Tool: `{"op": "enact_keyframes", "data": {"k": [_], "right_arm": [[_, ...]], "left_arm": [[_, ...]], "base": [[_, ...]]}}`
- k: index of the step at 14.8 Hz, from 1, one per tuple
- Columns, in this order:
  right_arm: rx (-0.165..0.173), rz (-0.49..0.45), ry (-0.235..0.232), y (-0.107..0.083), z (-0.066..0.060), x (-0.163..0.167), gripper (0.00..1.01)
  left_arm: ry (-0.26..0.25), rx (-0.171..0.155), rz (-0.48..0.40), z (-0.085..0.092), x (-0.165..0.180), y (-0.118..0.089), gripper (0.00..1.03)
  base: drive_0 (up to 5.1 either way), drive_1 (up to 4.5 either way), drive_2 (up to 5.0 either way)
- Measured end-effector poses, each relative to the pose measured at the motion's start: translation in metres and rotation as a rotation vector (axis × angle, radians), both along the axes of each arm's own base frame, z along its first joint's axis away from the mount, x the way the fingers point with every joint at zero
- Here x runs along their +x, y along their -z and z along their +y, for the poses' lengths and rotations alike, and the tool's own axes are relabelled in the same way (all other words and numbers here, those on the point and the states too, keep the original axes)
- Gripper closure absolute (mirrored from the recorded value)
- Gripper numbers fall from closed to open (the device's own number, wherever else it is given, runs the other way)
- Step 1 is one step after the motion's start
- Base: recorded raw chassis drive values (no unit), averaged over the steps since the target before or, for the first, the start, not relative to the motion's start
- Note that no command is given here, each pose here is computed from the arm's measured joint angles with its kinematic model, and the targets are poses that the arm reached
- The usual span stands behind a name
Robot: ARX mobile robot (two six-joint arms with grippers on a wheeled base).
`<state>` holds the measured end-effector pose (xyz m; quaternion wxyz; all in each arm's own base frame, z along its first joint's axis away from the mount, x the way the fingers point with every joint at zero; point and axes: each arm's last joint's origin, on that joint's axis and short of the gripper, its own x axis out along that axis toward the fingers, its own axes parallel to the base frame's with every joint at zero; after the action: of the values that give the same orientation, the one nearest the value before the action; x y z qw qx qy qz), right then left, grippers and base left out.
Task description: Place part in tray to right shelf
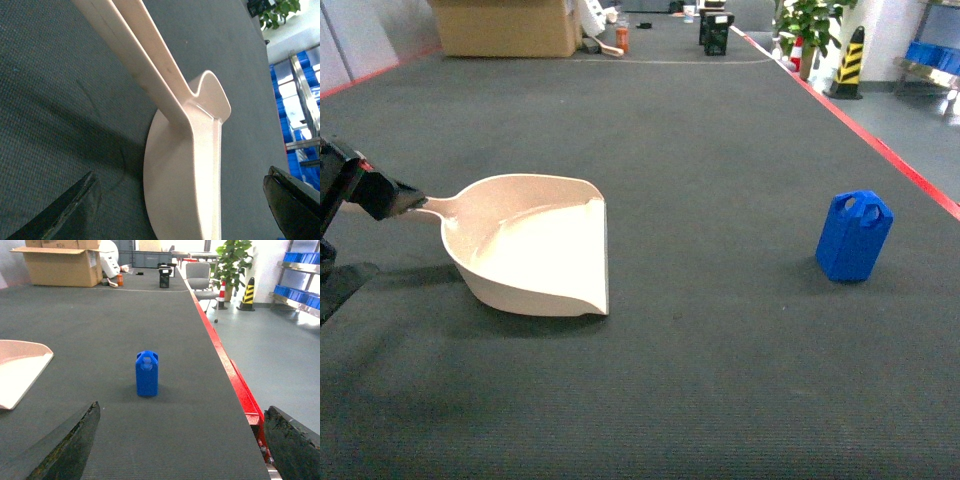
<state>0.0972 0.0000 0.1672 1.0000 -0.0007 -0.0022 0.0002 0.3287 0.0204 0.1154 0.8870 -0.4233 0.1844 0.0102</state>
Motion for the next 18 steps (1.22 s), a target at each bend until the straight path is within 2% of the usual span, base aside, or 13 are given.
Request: {"op": "enact_keyframes", "data": {"k": [1,4,5,6,8,10,11,12,13,14,15,18], "right_arm": [[0.0,0.0,0.0,0.0,0.0,0.0,0.03],[0.0,0.0,0.0,0.0,0.0,0.0,0.03],[0.0,0.0,0.0,0.0,0.0,0.0,0.03],[0.0,0.0,0.0,0.0,0.0,0.0,0.03],[0.0,0.0,0.0,0.0,0.0,0.0,0.03],[0.0,0.0,0.0,0.0,0.0,0.0,0.03],[0.0,0.0,0.0,0.0,0.0,0.0,0.03],[0.0,0.0,0.0,0.0,0.0,0.0,0.03],[0.0,0.0,0.0,0.0,0.0,0.0,0.03],[0.0,0.0,0.0,0.0,0.0,0.0,0.03],[0.0,0.0,0.0,0.0,0.0,0.0,0.03],[0.0,0.0,0.0,0.0,0.0,0.0,0.03]], "left_arm": [[-0.025,-0.038,0.003,0.009,0.011,0.004,0.05],[-0.095,-0.104,-0.002,0.035,0.039,0.011,0.05],[-0.106,-0.114,-0.001,0.042,0.049,0.014,0.05],[-0.102,-0.128,0.009,0.043,0.057,0.016,0.05],[-0.061,-0.135,0.002,0.036,0.068,0.019,0.05],[-0.042,-0.134,-0.004,0.03,0.08,0.022,0.06],[-0.034,-0.142,-0.032,0.034,0.095,0.029,0.39],[-0.019,-0.147,-0.051,0.034,0.097,0.03,0.51],[-0.024,-0.166,-0.058,0.036,0.098,0.029,0.65],[-0.017,-0.193,-0.094,0.037,0.096,0.025,0.75],[-0.014,-0.246,-0.132,0.035,0.09,0.016,0.83],[0.039,-0.278,-0.225,0.026,0.059,-0.013,0.88]], "base": [[0.0,0.0,0.0],[0.0,0.0,0.0],[0.0,0.0,0.0],[0.0,0.0,0.0],[0.0,0.0,0.0],[0.0,0.0,0.0],[0.0,0.0,0.0],[0.0,0.0,0.0],[0.0,0.0,0.0],[0.0,0.0,0.0],[0.0,0.0,0.0],[0.0,0.0,0.0]]}}
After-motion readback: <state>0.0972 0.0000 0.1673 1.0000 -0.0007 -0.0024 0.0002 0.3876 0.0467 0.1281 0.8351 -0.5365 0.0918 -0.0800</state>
